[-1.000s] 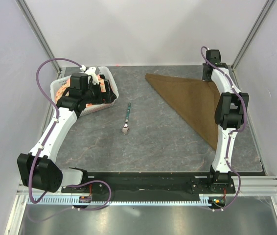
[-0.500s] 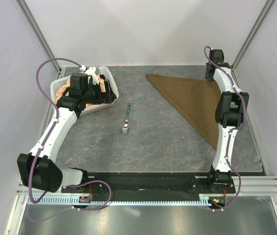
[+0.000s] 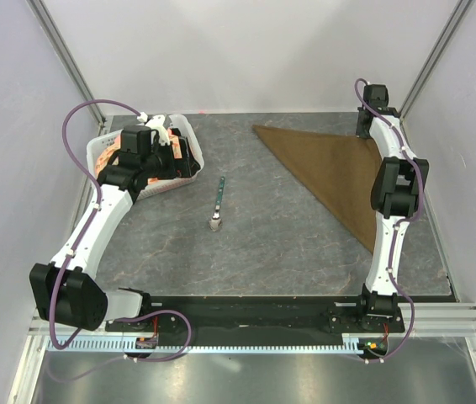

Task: Fold the napkin, place the utensils inside, and roll it up
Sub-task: Fold the napkin

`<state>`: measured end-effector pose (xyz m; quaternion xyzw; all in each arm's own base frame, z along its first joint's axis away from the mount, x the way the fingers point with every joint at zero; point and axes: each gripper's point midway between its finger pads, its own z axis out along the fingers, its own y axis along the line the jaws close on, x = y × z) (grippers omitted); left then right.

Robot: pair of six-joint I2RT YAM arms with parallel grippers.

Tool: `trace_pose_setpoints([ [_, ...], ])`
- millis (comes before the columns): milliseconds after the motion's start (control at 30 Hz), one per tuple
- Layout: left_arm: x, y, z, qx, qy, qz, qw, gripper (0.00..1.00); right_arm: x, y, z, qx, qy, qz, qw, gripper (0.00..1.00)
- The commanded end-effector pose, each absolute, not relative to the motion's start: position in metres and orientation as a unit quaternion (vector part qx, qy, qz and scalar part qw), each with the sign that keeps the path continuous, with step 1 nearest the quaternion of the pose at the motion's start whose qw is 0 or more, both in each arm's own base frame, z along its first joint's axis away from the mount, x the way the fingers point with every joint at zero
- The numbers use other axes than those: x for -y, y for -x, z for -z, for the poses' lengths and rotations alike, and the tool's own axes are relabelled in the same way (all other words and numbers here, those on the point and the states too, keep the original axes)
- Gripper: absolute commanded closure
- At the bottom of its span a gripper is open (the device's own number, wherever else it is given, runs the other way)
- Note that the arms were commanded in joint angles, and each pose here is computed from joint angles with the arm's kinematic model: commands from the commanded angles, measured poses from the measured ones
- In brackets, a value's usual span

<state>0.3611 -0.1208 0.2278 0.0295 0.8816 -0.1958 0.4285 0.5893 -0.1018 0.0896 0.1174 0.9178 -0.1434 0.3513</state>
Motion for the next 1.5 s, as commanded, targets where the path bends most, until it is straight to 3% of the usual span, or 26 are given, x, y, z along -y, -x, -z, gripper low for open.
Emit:
trace_pose_setpoints([
  [0, 0.124, -0.367, -0.235, -0.872, -0.029, 0.21, 0.441, 0.0, 0.115, -0.601, -0.114, -0.901, -0.135, 0.153, 0.382, 1.0],
  [1467, 0.125, -0.37, -0.227, -0.878, -0.028, 0.21, 0.43, 0.0, 0.128, -0.606, -0.173, -0.864, -0.164, 0.143, 0.454, 1.0],
])
